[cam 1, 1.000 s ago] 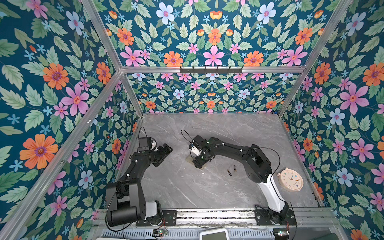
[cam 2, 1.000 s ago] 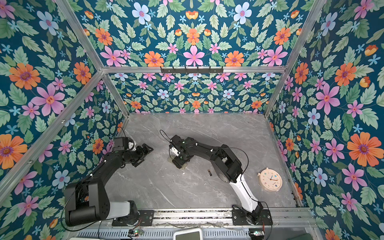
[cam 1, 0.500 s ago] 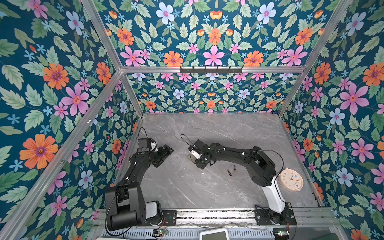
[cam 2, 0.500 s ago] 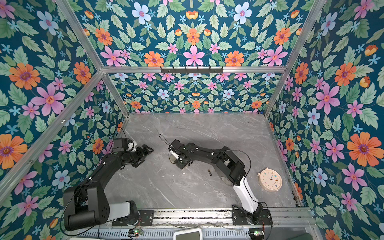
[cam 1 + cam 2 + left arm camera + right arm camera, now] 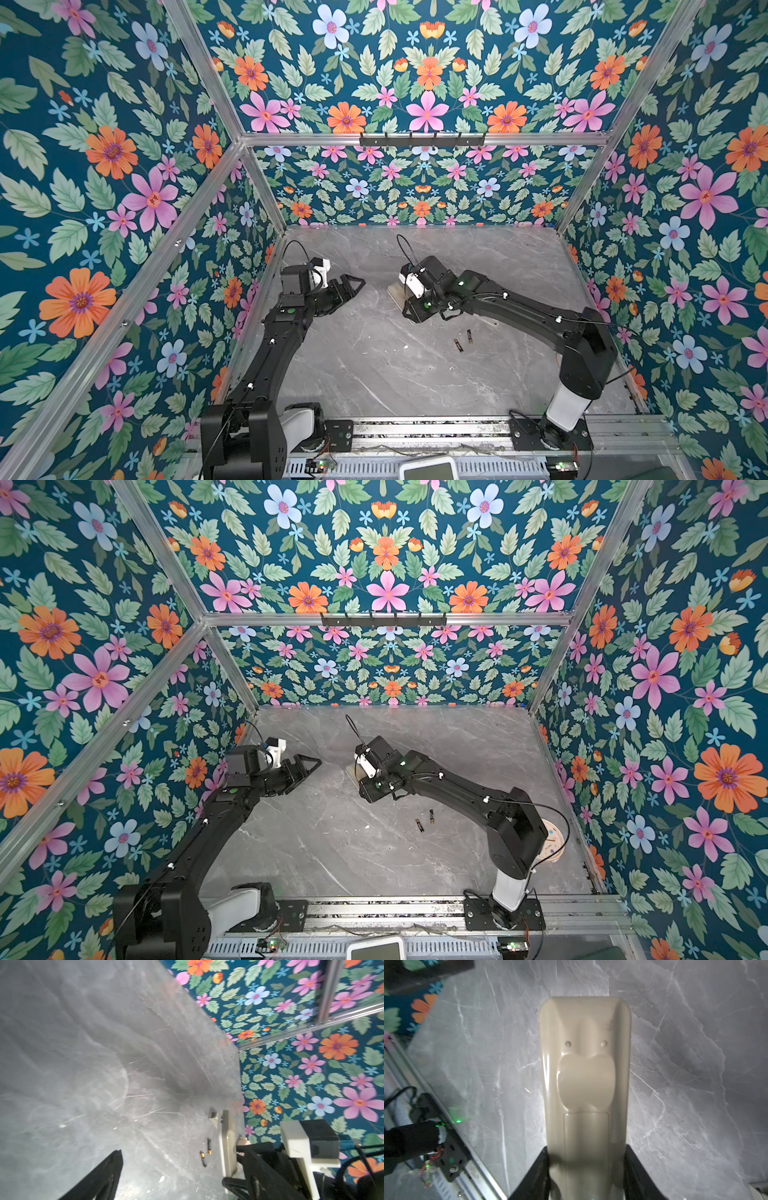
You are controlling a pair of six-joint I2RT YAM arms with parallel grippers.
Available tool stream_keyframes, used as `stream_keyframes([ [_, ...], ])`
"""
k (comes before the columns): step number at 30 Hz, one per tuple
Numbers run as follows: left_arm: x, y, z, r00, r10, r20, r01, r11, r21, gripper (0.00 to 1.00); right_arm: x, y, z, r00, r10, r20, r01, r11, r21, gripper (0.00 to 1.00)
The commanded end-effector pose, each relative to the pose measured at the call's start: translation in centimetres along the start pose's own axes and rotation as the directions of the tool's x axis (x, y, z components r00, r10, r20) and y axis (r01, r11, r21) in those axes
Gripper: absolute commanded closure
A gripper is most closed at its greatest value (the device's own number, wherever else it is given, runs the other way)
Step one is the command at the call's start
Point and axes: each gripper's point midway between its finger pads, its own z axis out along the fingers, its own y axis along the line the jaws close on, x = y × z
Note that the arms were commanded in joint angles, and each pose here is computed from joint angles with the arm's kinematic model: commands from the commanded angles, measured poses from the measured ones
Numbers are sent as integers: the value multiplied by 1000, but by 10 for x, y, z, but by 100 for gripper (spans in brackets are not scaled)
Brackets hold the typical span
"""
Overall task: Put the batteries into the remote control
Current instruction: 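Grasp the beige remote with the right gripper and lift it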
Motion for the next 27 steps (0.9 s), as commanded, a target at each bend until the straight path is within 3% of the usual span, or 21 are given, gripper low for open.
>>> stream_keyframes([
  [1,-17,-46,10,997,27,72,-33,996,84,5,-11,3,-13,997,59,55,-59,998,-11,89],
  [7,-14,-94,33,996,5,90,-22,980,196,7,-25,6,-43,986,70,148,-69,998,-12,89],
  [17,1,-114,71,999,-1,49,-10,975,222,23,-22,0,-54,980,88,181,-90,996,7,89],
  [27,27,-120,87,1000,3,-6,-2,975,222,34,-26,-1,-58,975,88,205,-93,996,13,89],
])
